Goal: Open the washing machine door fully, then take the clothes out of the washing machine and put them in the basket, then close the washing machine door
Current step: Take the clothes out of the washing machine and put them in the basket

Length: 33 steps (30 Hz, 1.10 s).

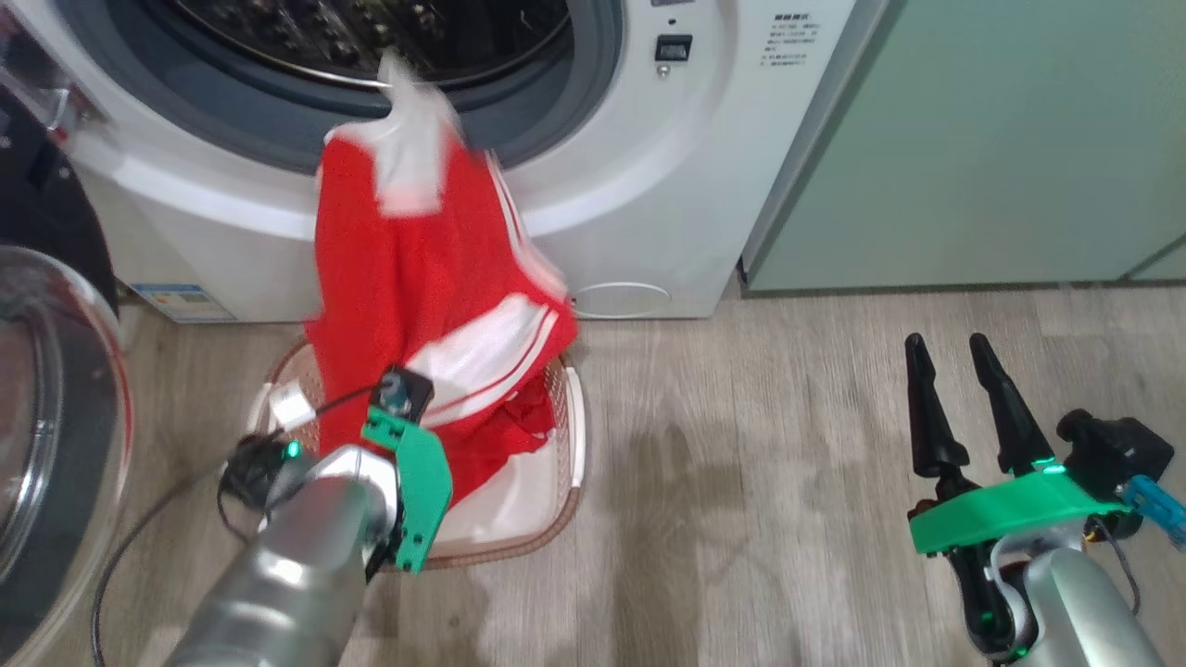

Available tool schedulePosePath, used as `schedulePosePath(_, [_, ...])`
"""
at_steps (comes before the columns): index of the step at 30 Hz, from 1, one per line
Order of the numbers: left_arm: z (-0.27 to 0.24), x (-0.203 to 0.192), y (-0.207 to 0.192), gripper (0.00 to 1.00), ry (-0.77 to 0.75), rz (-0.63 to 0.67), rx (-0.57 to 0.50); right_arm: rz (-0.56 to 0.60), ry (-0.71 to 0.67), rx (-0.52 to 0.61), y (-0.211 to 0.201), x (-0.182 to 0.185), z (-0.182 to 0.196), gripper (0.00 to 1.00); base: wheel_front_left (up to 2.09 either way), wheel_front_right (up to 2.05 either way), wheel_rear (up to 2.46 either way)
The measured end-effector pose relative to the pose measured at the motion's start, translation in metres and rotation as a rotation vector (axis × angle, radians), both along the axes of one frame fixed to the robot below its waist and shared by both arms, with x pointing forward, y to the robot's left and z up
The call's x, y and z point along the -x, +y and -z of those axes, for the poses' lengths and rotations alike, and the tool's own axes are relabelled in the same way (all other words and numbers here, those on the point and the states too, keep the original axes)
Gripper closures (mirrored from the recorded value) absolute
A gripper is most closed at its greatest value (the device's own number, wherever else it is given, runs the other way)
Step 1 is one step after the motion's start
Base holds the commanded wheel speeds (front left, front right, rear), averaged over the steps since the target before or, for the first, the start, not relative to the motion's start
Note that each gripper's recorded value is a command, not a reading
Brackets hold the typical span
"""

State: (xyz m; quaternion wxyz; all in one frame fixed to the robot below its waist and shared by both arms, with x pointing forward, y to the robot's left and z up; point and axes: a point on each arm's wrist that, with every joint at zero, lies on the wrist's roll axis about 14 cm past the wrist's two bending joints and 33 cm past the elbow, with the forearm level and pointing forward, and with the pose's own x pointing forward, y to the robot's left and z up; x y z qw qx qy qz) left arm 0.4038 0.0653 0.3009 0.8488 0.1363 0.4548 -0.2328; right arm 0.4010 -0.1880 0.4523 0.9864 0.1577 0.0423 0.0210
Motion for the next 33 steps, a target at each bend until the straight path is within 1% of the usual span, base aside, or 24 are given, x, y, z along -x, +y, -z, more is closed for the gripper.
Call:
schedulePosePath(5, [0.032,0.034,0.002,1.00,0.163,-0.024,-0.004,0.013,0.017,0.009,-0.006,-0.004,0.006,0.00,0.00,0.00,0.00])
schedulePosePath(10, [0.050,0.043,-0.001,1.00,0.243,-0.044,0.006,0.029,0.026,0.019,-0.014,-0.012,0.011,0.00,0.00,0.00,0.00])
schedulePosePath(13, [0.057,0.032,0.000,1.00,0.223,-0.074,0.029,0.038,0.041,0.025,-0.018,-0.016,0.017,0.00,0.00,0.00,0.00])
schedulePosePath(18, [0.065,-0.004,0.000,1.00,0.170,-0.089,0.039,0.050,0.054,0.038,-0.024,-0.029,0.026,0.00,0.00,0.00,0.00])
schedulePosePath(23, [0.083,-0.031,-0.002,1.00,0.175,-0.114,0.043,0.061,0.068,0.049,-0.030,-0.048,0.039,0.00,0.00,0.00,0.00])
schedulePosePath(27, [0.106,-0.037,0.001,1.00,0.205,-0.137,0.025,0.065,0.090,0.053,-0.032,-0.059,0.054,0.00,0.00,0.00,0.00])
schedulePosePath(32, [0.130,-0.027,-0.001,1.00,0.266,-0.138,0.012,0.075,0.131,0.060,-0.036,-0.061,0.072,0.00,0.00,0.00,0.00])
schedulePosePath(33, [0.133,-0.025,-0.002,0.79,0.277,-0.136,0.012,0.078,0.135,0.060,-0.037,-0.060,0.074,0.00,0.00,0.00,0.00])
